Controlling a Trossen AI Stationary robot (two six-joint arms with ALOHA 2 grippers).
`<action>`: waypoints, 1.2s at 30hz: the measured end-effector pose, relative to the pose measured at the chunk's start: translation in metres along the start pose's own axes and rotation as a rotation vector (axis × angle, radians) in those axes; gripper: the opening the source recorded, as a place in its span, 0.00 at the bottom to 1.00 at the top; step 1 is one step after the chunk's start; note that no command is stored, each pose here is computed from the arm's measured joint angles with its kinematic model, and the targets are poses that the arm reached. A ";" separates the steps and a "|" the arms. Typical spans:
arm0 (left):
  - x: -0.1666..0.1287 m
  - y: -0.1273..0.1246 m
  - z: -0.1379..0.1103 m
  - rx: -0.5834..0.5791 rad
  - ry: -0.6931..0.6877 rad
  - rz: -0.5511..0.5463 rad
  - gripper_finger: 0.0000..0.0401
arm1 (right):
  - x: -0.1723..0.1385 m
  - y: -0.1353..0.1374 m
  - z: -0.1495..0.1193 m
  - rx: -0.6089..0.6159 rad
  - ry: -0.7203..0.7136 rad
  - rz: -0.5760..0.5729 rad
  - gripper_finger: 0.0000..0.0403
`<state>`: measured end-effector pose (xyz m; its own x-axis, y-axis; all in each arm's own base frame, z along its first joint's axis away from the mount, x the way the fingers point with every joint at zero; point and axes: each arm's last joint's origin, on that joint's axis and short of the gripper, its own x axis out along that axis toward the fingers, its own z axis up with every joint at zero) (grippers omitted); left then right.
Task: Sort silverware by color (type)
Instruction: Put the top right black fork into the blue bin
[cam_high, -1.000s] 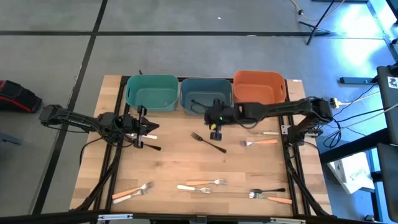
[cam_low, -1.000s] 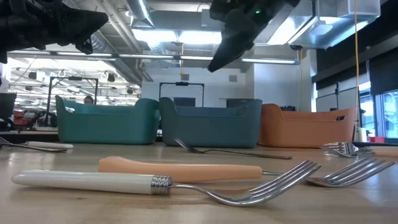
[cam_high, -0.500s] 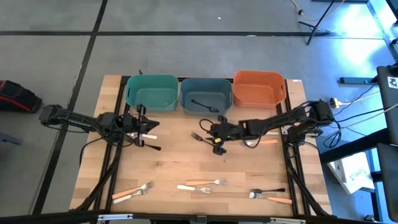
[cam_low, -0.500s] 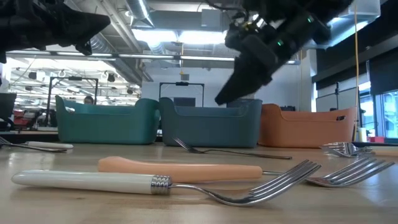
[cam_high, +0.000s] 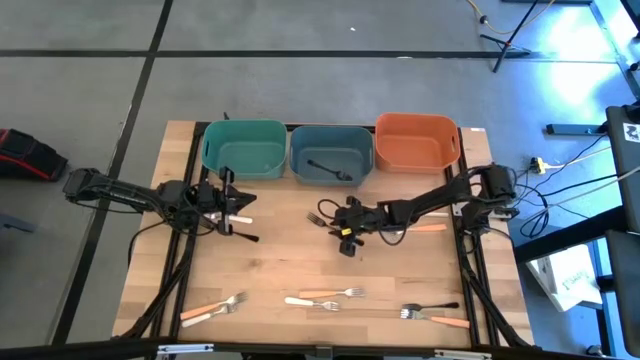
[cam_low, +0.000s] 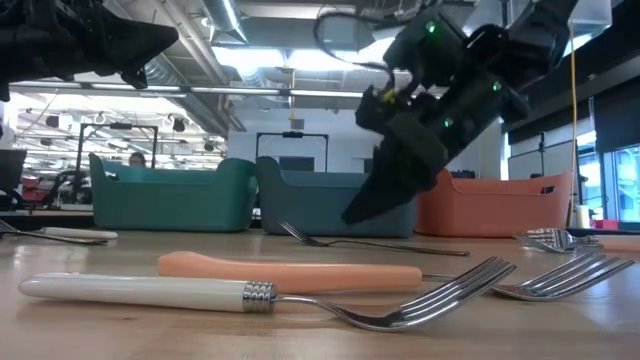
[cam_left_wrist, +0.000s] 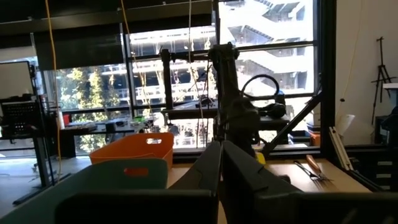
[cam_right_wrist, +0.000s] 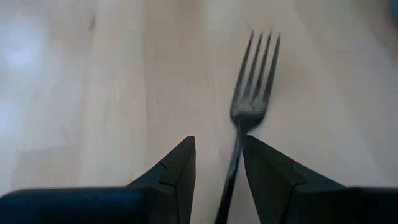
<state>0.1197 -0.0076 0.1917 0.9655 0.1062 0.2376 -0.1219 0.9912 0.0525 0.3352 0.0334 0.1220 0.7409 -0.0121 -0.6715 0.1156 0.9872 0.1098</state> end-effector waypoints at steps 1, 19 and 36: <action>0.000 0.000 0.000 0.000 -0.001 0.000 0.02 | 0.002 0.000 -0.002 -0.001 0.012 0.009 0.31; 0.000 0.000 0.000 0.000 0.000 0.000 0.02 | 0.014 -0.005 -0.011 -0.004 0.023 -0.089 0.31; 0.000 0.000 0.000 -0.001 0.000 0.000 0.02 | 0.015 -0.006 -0.010 -0.004 0.008 -0.137 0.31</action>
<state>0.1197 -0.0076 0.1918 0.9655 0.1062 0.2379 -0.1217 0.9912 0.0513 0.3389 0.0291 0.1038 0.7132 -0.1452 -0.6858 0.2121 0.9772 0.0137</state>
